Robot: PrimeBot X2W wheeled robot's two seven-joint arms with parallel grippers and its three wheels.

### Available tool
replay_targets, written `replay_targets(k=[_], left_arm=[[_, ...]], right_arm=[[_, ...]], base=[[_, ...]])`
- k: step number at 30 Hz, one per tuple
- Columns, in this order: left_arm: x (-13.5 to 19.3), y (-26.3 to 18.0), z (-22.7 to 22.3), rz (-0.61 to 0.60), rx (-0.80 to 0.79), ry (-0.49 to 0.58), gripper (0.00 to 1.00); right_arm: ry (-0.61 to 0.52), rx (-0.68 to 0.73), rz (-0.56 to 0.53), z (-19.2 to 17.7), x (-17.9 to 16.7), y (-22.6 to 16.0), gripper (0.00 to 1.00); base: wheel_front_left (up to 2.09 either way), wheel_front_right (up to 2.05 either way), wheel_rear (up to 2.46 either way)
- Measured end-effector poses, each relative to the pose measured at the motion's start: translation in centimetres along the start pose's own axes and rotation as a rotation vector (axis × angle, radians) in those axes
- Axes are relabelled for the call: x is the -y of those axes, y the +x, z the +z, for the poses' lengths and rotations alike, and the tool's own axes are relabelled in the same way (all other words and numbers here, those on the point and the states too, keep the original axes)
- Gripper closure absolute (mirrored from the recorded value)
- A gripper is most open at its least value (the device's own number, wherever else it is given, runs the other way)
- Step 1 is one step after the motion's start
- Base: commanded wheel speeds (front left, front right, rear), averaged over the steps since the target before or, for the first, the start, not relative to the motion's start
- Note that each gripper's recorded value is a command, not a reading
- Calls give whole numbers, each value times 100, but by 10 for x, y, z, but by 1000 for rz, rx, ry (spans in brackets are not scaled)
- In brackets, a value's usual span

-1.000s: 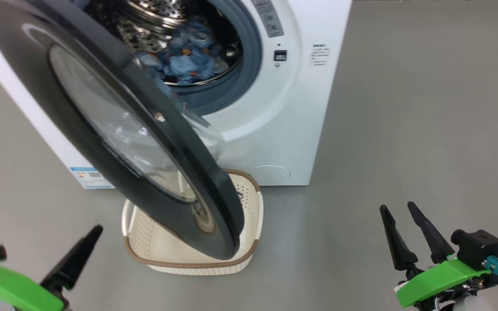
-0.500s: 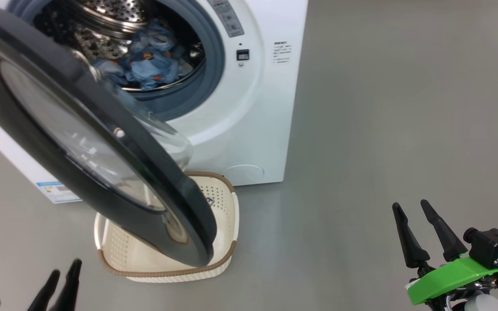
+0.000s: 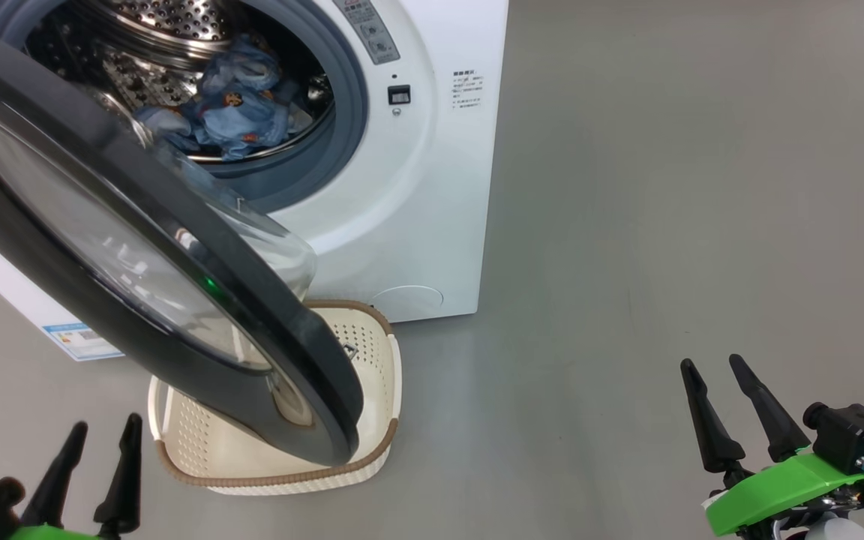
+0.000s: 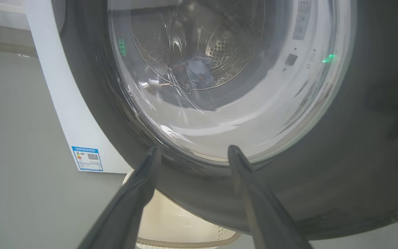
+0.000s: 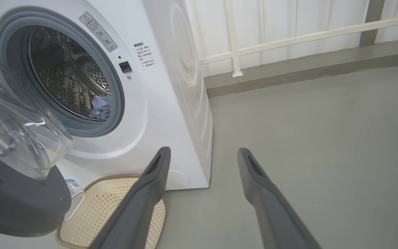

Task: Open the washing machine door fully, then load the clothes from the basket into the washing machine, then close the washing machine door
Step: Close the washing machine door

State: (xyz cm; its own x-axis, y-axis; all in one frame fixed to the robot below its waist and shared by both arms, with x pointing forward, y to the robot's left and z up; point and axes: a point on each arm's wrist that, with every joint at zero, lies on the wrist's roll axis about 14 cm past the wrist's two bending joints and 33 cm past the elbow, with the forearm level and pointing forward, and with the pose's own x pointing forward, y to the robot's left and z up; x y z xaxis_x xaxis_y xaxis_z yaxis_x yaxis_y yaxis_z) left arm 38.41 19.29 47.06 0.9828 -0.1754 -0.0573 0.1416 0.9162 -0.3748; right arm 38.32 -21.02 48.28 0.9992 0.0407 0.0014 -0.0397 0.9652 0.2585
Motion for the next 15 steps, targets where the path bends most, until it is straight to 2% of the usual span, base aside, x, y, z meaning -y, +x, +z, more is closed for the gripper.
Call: replay_targets(k=[6, 15], left_arm=[[11, 4, 11, -3, 62, 98, 0], [11, 0, -2, 26, 44, 98, 0]], right_arm=[[5, 0, -4, -1, 0, -1, 0], [16, -3, 0, -3, -4, 0, 0]], base=[[0, 0, 0], [0, 0, 0]])
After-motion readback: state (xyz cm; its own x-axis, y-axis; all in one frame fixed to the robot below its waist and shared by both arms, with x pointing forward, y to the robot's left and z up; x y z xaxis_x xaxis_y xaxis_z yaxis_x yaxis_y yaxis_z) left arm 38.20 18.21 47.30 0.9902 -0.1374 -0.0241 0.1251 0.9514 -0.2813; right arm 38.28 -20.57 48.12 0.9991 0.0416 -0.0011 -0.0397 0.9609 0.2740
